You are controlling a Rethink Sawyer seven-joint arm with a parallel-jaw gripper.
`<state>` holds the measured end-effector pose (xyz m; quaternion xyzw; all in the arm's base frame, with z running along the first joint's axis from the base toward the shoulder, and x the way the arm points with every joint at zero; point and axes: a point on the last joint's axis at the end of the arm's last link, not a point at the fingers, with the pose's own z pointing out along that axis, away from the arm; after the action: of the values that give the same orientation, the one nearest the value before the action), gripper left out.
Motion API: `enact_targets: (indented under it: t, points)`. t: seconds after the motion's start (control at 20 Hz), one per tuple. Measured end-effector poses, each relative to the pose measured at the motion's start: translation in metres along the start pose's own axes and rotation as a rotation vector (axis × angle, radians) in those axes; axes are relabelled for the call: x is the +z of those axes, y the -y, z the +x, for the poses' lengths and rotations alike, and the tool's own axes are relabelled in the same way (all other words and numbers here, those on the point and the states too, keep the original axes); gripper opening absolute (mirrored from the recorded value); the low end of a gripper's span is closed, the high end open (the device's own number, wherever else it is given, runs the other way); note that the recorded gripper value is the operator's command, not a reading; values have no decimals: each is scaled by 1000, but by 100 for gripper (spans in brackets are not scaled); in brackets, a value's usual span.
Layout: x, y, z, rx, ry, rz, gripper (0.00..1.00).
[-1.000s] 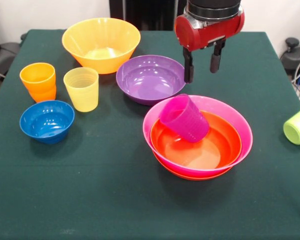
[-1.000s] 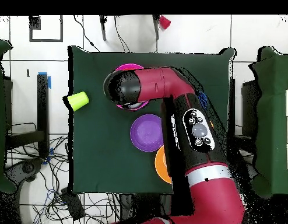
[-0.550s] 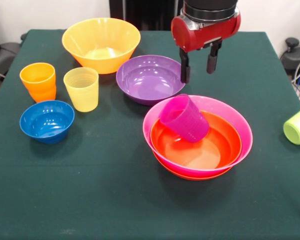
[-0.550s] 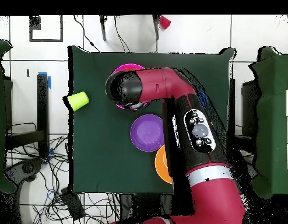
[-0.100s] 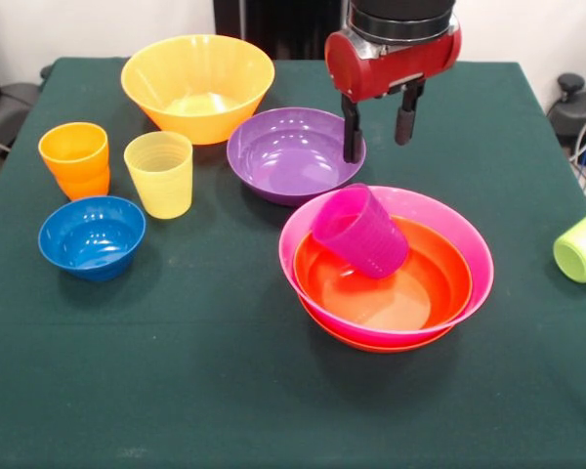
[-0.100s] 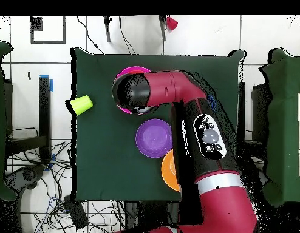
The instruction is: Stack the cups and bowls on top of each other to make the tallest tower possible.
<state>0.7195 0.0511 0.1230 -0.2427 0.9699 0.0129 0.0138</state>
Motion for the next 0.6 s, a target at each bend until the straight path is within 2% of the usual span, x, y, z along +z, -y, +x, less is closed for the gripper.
enact_targets:
  t: [0.6]
  points:
    - [-12, 17, -14, 19, 36, 26, 100]
